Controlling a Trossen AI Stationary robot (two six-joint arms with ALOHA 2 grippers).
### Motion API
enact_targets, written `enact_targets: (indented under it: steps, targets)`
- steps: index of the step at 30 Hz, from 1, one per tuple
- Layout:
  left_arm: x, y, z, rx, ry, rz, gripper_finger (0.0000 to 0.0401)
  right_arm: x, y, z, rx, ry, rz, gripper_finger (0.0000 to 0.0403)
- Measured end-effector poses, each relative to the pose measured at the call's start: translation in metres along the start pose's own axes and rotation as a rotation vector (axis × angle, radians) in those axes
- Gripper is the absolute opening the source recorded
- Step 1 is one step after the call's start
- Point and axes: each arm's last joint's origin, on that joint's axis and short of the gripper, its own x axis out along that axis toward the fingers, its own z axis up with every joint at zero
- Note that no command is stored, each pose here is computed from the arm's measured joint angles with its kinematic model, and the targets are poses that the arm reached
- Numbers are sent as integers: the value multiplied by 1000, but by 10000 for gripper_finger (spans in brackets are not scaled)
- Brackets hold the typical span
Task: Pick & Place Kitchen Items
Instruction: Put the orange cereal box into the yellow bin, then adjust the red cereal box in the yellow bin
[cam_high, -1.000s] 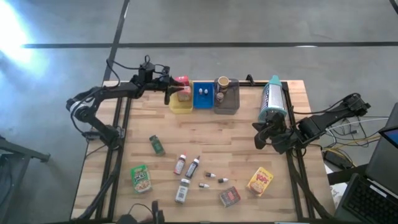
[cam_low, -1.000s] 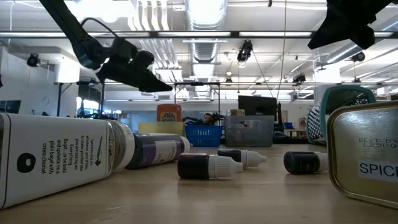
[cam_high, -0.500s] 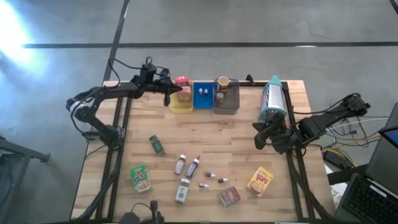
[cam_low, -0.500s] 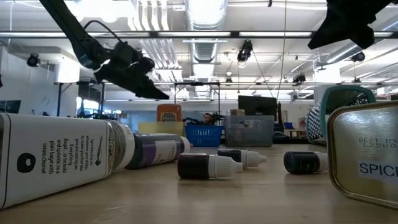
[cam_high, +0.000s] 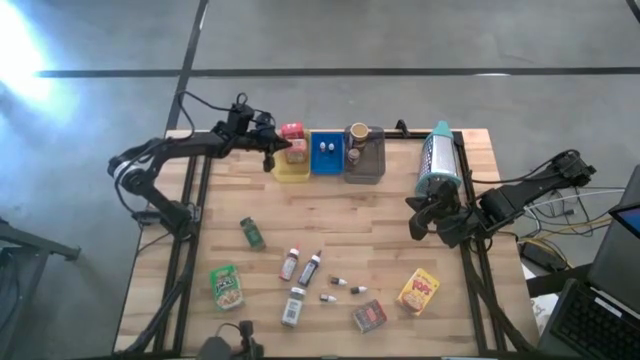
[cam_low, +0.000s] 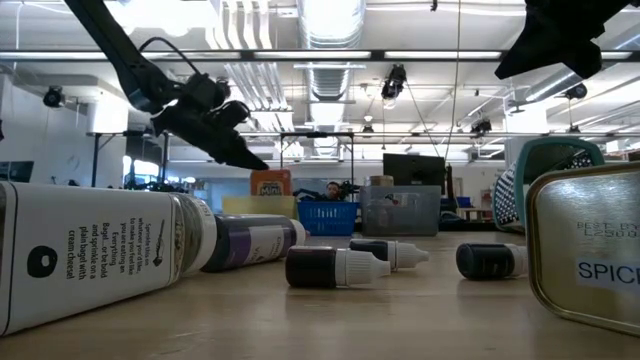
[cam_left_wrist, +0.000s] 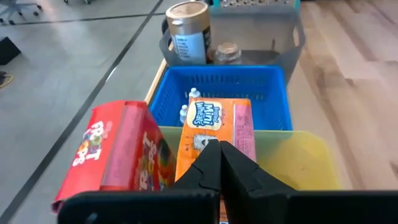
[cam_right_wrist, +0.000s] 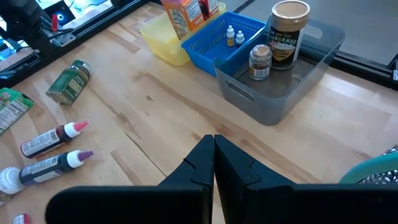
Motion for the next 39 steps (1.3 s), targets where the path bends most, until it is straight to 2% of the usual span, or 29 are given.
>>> enact_targets:
  steps: [7, 28, 34, 39]
  targets:
    - [12, 5, -8, -18, 27, 5, 1, 0, 1, 0, 9, -2, 4, 8]
    - [12, 20, 25, -44, -75, -70, 2, 0, 1, 0, -8, 3, 13, 8]
    - [1, 20, 40, -26, -124, -67, 2, 0, 1, 0, -8, 3, 14, 8]
    - [-22, 15, 59, 0, -144, -38, 2, 0, 2, 0, -11, 4, 15, 8]
